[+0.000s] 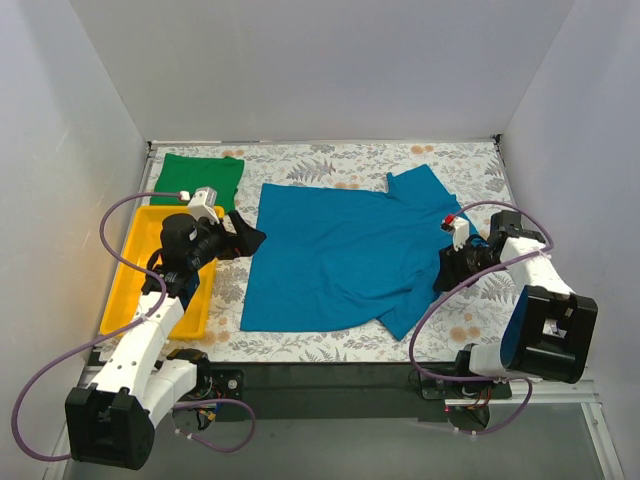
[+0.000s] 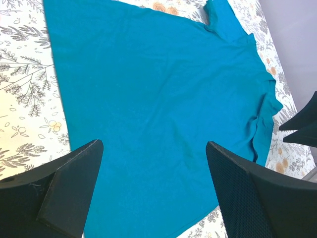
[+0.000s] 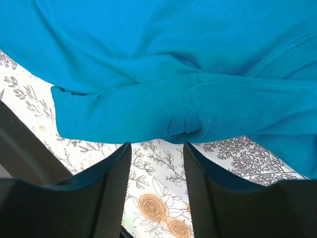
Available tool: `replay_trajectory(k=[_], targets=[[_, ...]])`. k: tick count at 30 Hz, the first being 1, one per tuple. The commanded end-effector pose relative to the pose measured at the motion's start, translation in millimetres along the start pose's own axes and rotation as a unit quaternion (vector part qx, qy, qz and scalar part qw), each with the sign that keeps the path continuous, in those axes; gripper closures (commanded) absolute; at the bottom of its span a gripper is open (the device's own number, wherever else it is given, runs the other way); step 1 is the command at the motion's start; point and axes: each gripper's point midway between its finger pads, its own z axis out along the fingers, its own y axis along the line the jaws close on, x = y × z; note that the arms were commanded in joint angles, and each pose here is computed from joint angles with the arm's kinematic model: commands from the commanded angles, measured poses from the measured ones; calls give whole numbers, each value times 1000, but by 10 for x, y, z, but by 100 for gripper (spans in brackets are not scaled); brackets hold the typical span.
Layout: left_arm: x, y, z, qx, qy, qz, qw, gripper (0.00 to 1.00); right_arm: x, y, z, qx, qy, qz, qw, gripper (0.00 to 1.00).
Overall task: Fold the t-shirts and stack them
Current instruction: Flatten the tshirt out
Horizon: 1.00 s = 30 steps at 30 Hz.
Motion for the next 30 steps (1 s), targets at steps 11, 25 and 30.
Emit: replay_trajectory(k=[11, 25, 30], targets=[[-35, -80, -23, 18, -8, 8, 1000, 16, -21, -72, 215, 16, 48, 24, 998, 58], [-56, -93, -39, 19, -13, 11, 1000, 16, -14, -167, 264, 35, 65, 39, 996, 99], [-70, -97, -51, 18, -17, 13, 1000, 16, -74, -225, -125, 102, 76, -40, 991, 99]])
